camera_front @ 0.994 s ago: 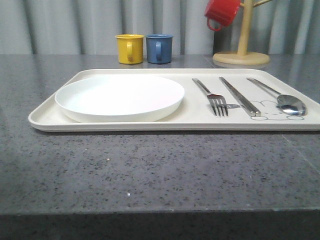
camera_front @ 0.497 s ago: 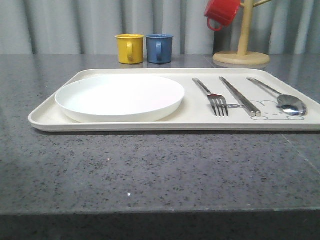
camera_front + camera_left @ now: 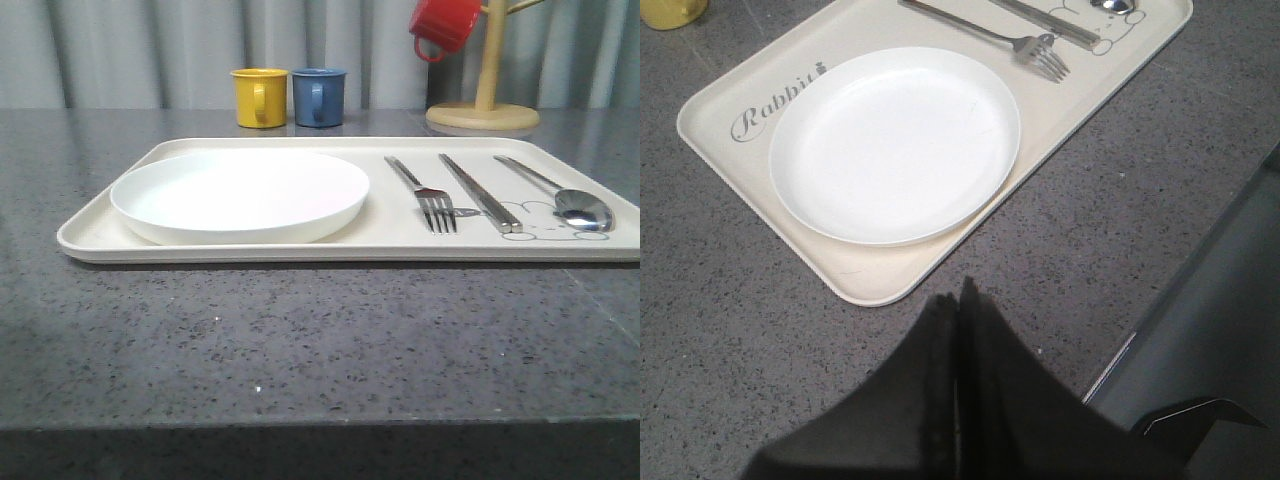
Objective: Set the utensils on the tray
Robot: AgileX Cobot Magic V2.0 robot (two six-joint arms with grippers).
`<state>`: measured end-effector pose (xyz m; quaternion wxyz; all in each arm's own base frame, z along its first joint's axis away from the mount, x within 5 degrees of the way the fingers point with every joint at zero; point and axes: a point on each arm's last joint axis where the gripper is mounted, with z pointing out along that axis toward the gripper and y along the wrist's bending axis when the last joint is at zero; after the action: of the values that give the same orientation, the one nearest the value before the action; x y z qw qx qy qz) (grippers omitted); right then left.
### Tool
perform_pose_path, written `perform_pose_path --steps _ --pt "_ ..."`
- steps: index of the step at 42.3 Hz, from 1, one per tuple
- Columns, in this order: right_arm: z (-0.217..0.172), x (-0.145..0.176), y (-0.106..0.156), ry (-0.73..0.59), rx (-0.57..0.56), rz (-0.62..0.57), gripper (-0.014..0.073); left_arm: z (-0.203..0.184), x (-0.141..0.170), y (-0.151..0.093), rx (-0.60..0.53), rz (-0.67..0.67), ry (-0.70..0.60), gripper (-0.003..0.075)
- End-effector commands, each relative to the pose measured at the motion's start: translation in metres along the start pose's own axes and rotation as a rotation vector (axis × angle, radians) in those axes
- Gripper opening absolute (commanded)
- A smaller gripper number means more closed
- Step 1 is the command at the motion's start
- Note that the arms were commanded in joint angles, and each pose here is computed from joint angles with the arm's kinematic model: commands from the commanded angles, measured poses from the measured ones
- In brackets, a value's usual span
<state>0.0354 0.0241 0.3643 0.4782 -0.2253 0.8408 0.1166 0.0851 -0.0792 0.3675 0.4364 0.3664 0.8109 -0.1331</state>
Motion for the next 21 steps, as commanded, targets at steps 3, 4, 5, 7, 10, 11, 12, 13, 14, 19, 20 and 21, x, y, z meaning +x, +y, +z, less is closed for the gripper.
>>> perform_pose_path --steps 3,4,5,7,10,11,12,13,14,19,20,21 --pt "-0.003 -0.011 -0.001 -0.079 0.013 0.000 -0.0118 -0.007 -0.013 0.000 -0.002 0.008 -0.099 -0.0020" --pt "-0.003 -0.011 -0.001 -0.079 0.013 0.000 -0.0118 -0.007 -0.013 0.000 -0.002 0.008 -0.099 -0.0020" --pt "-0.003 -0.011 -0.001 -0.079 0.013 0.000 -0.0118 -0.007 -0.013 0.000 -0.002 0.008 -0.099 -0.0020" --pt "-0.003 -0.011 -0.001 -0.079 0.013 0.000 -0.0118 -0.007 -0.013 0.000 -0.002 0.008 -0.099 -0.0020" --pt "-0.003 -0.011 -0.001 -0.079 0.013 0.000 -0.0118 -0.007 -0.013 0.001 -0.002 0.008 -0.101 -0.0020" --pt "-0.003 -0.011 -0.001 -0.079 0.013 0.000 -0.0118 -0.008 -0.012 0.001 -0.002 0.007 -0.103 -0.0020" --pt "-0.003 -0.011 -0.001 -0.079 0.013 0.000 -0.0118 -0.011 -0.012 0.001 -0.007 0.004 -0.113 -0.0020" --pt "-0.003 -0.011 -0.001 -0.078 0.013 0.000 -0.0118 -0.012 -0.011 0.002 -0.014 0.000 -0.113 -0.0020" --pt "-0.003 -0.011 -0.001 -0.078 0.013 0.000 -0.0118 -0.013 -0.010 0.004 -0.024 -0.007 -0.112 -0.0020" --pt "-0.003 -0.011 -0.001 -0.078 0.013 0.000 -0.0118 -0.021 0.002 0.013 -0.118 -0.070 -0.184 -0.0020" --pt "-0.003 -0.011 -0.001 -0.078 0.013 0.000 -0.0118 -0.023 0.007 0.015 -0.140 -0.093 -0.207 -0.0020" --pt "-0.003 -0.011 -0.001 -0.078 0.013 0.000 -0.0118 -0.024 0.010 0.016 -0.158 -0.108 -0.242 -0.0020"
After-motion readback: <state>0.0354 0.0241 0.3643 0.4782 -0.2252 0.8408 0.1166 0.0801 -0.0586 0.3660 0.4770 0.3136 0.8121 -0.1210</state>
